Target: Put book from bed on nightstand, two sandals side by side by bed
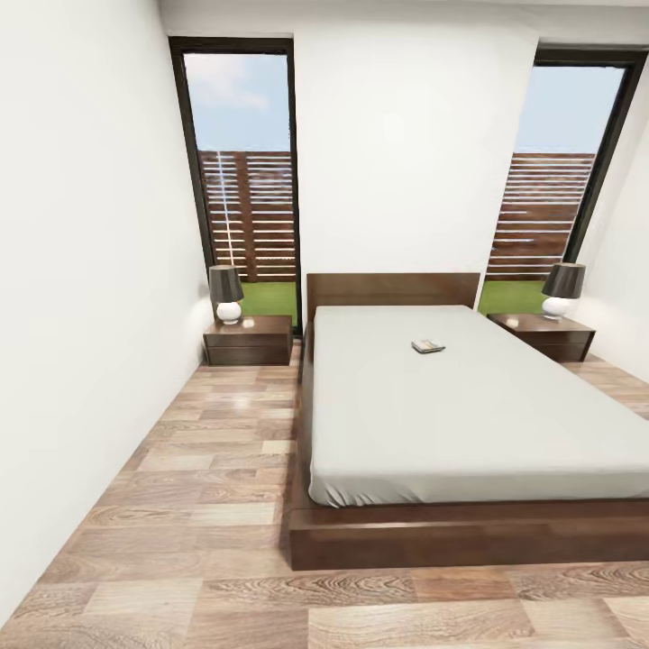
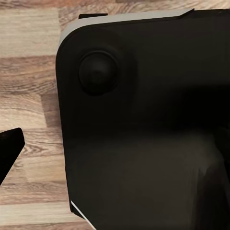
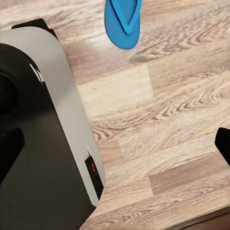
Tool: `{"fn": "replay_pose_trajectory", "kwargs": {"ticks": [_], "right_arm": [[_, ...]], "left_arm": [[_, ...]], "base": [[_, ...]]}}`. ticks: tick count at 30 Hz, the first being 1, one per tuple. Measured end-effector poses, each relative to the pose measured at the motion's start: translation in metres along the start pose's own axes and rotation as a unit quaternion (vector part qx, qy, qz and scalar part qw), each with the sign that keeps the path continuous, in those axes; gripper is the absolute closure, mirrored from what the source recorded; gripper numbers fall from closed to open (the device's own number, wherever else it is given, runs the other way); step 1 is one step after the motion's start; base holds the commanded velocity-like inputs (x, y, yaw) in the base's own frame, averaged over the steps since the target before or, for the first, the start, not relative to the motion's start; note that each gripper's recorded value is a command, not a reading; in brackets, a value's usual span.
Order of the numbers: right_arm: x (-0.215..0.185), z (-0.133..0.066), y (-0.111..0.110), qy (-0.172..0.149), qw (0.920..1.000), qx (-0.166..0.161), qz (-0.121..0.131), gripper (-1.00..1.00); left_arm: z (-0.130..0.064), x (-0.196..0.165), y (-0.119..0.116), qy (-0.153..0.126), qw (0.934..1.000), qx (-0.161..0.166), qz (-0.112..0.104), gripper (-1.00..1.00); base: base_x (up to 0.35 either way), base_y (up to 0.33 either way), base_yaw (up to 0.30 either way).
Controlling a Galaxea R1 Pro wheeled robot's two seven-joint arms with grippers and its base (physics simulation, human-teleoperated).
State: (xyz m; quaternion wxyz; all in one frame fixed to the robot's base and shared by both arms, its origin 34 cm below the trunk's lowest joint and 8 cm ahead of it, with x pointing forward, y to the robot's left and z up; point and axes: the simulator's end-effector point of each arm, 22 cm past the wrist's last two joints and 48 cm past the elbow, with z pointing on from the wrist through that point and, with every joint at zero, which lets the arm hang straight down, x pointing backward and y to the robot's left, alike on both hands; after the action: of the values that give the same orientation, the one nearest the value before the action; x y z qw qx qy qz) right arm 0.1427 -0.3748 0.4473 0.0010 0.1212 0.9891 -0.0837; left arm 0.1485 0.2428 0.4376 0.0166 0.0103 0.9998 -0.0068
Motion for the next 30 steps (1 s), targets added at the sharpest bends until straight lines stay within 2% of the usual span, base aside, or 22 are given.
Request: {"fn": "replay_pose_trajectory", "kwargs": {"ticks": [13, 25, 30], "right_arm": [[-0.001, 0.0, -0.001, -0.001, 1.0, 0.004, -0.004, -1.0], [-0.009, 0.0, -0.003, -0.003, 1.0, 0.006, 0.003, -1.0], [-0.013, -0.001, -0.001, 0.021, 0.9998, 0.005, 0.005, -1.0]], "left_arm": [[0.0, 0.0, 0.0, 0.0, 1.0, -0.001, 0.0, -1.0], [0.0, 0.003, 0.003, 0.046, 0.9989, -0.001, 0.002, -1.0], [-0.001, -0.001, 0.003, 0.075, 0.9972, -0.001, 0.002, -1.0]], "base": [[0.0, 0.0, 0.0], [0.0, 0.0, 0.0], [0.0, 0.0, 0.0]]}}
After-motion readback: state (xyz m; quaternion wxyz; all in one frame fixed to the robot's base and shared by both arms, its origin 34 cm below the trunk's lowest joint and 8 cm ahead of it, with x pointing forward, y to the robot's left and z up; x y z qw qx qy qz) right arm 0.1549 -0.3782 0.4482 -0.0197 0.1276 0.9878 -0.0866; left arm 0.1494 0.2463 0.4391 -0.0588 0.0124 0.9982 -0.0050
